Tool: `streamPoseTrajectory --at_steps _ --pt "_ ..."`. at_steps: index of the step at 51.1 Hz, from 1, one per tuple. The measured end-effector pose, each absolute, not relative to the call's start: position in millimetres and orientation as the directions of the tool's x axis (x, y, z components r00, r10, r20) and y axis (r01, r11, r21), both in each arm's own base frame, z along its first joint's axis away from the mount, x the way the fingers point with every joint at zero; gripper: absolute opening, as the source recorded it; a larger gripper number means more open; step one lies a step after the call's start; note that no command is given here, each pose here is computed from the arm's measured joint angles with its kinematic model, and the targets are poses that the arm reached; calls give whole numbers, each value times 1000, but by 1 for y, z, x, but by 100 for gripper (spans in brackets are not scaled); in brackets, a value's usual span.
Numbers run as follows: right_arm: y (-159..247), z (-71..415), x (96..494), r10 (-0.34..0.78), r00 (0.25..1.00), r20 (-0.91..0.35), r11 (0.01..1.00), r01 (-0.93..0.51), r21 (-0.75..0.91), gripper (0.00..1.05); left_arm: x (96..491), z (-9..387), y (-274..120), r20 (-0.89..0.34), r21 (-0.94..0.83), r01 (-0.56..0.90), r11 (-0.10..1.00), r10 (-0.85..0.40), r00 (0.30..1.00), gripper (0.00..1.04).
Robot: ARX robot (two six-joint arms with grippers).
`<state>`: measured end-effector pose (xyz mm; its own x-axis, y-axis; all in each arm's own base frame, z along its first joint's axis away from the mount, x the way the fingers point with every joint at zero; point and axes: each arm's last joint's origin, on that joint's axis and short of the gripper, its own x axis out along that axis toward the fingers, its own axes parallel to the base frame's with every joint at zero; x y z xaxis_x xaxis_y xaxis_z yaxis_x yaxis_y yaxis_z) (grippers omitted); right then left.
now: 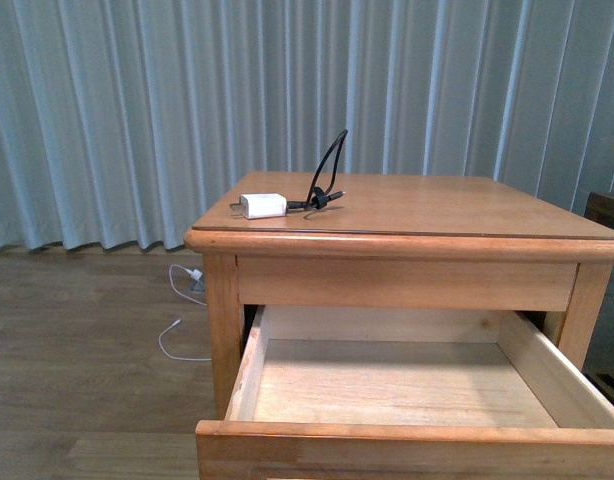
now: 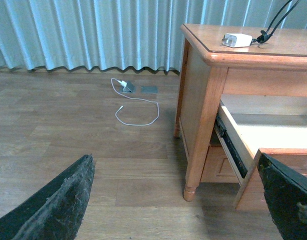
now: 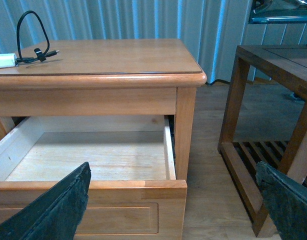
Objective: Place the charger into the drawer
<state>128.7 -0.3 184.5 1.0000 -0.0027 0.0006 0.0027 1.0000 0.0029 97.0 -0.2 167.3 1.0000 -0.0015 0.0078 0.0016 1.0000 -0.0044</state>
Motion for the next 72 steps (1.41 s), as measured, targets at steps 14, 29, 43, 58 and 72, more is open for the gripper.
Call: streamPoseTrajectory --at_steps 14,29,43,58,72 --pt "0 185 129 -2 1000 1 1000 2 3 97 110 169 -11 -134 -50 -136 989 128 983 99" --pt "0 185 129 -2 1000 1 1000 2 3 97 199 232 -48 -169 -42 8 999 -15 986 99" --pt "0 185 129 -2 1000 1 1000 2 3 97 331 261 -101 -216 -26 57 998 -61 975 99" --pt "0 185 129 -2 1000 1 1000 2 3 97 416 263 -141 -232 -30 1 1000 -8 973 99" --pt "0 185 129 -2 1000 1 1000 2 3 97 478 256 -168 -212 1 34 999 -33 977 99"
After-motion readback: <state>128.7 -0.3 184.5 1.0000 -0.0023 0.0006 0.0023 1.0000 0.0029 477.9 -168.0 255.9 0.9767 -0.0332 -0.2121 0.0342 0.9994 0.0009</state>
